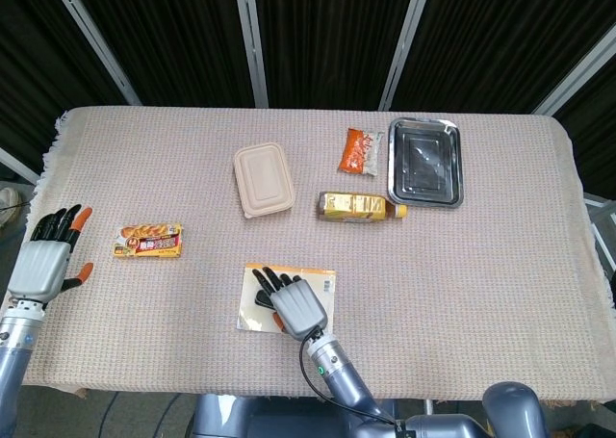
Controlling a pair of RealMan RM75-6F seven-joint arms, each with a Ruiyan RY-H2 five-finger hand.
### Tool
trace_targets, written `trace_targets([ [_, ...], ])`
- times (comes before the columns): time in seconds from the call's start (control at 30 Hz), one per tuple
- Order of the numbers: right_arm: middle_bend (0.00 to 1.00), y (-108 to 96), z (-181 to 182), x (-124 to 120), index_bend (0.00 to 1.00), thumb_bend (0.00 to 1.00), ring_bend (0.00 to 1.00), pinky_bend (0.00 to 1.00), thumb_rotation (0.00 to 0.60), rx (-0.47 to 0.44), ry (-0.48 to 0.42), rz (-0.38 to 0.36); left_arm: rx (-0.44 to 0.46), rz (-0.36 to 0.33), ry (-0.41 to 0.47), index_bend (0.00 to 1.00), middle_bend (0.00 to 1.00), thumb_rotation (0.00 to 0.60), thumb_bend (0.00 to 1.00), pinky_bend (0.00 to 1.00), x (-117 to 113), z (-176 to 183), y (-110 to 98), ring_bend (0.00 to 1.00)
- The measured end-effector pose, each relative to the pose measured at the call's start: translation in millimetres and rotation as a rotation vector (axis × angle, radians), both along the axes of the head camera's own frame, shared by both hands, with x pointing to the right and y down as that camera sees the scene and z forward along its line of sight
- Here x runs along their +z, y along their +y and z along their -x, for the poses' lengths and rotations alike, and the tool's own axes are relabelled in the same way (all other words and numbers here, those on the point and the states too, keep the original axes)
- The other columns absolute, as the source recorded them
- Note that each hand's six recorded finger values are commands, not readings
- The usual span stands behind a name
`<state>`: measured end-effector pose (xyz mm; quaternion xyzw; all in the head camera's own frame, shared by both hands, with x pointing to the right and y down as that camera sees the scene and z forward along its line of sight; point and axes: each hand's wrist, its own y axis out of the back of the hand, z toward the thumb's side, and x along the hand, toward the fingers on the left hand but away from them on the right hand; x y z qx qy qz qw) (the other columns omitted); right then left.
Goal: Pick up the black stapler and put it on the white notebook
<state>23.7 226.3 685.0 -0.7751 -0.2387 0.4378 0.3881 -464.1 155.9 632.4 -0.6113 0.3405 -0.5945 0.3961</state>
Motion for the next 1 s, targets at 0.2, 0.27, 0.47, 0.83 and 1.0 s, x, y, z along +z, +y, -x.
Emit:
trace_targets([
  [0.2,0.00,-1.0,-10.9,-15.2,0.00,0.27,0.11,0.34,0.600,0.020,-0.008,-0.014,0.003,-0.009,0.000,0.00,0.00,0.600,0.33,0.08,-2.2,-2.0,1.4,0.00],
  [0.27,0.00,-1.1,-15.8,-20.7,0.00,0.25,0.08,0.27,0.600,0.023,-0.002,-0.023,0.004,-0.013,0.002,0.00,0.00,0.600,0.33,0.08,-3.6,-3.0,2.0,0.00],
  [0.47,0.00,-11.8,-55.9,-49.3,0.00,0.18,0.00,0.11,0.600,0.059,0.053,-0.109,0.010,-0.022,-0.001,0.00,0.00,0.600,0.33,0.08,-8.2,-4.2,5.8,0.00],
  [0.83,0.00,-36.9,-206.7,-86.1,0.00,0.17,0.00,0.03,0.600,0.220,0.191,-0.265,0.012,-0.090,-0.004,0.00,0.00,0.600,0.32,0.08,-31.6,-9.7,17.9,0.00],
  [1.0,0.00,-39.7,-271.5,-85.7,0.00,0.17,0.00,0.03,0.600,0.312,0.172,-0.268,0.011,-0.117,-0.016,0.00,0.00,0.600,0.32,0.08,-42.0,-12.0,27.5,0.00],
])
